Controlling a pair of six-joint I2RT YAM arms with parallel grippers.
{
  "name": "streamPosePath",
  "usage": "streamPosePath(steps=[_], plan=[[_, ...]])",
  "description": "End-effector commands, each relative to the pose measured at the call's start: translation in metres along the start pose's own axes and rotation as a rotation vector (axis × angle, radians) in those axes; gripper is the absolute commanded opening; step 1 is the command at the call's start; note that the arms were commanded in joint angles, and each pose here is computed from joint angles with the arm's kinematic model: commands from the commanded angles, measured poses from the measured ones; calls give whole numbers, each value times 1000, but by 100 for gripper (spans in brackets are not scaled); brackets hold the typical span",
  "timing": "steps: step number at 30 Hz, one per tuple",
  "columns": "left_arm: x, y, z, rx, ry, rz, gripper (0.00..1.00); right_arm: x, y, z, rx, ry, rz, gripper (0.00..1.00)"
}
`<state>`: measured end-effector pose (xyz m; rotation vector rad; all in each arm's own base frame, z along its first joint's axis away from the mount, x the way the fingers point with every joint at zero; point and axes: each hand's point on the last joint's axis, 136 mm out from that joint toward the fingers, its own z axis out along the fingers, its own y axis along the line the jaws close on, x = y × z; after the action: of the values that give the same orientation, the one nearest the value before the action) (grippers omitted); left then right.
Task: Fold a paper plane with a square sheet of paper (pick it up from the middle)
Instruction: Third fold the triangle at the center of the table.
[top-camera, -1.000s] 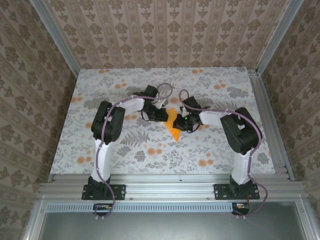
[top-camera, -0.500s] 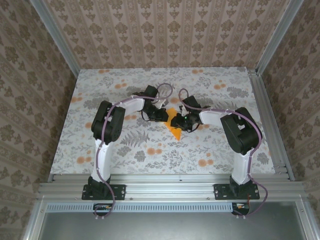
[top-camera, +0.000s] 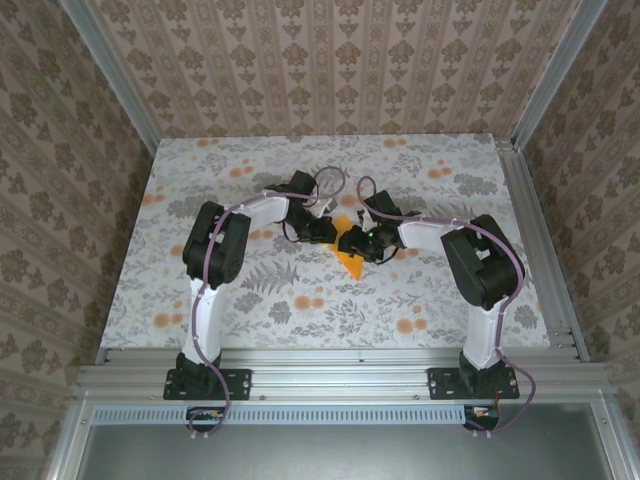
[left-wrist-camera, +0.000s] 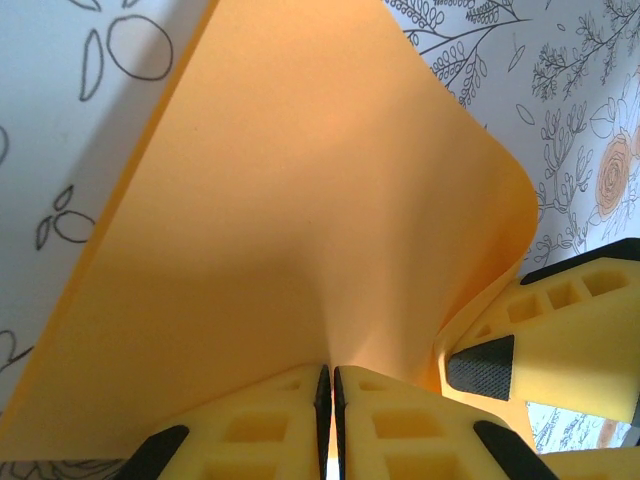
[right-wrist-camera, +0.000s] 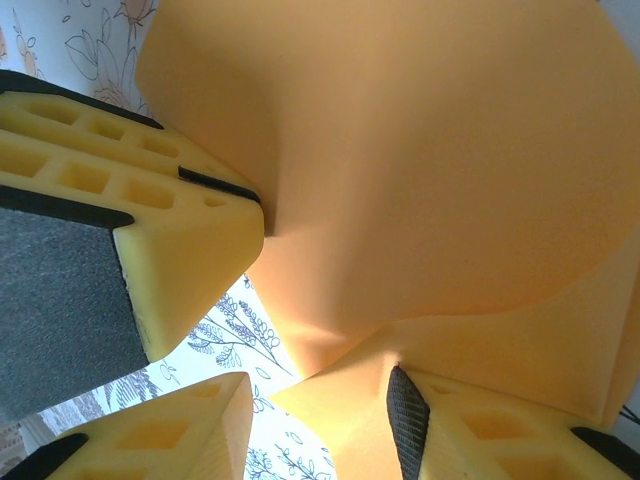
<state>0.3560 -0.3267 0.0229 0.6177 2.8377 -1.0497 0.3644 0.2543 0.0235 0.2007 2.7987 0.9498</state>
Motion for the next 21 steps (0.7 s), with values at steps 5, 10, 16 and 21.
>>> streamPosePath(steps=[5, 10, 16, 21], plan=[[6, -12, -9, 4, 11, -22, 14, 13, -35, 7, 117, 22, 34, 45], [0, -29, -24, 44, -20, -6, 14, 16, -38, 8, 118, 26, 38, 41], [4, -43, -26, 83, -22, -7, 13, 19, -41, 9, 118, 33, 39, 30], [14, -51, -17, 112, 6, -17, 12, 20, -44, 8, 125, 39, 40, 15]])
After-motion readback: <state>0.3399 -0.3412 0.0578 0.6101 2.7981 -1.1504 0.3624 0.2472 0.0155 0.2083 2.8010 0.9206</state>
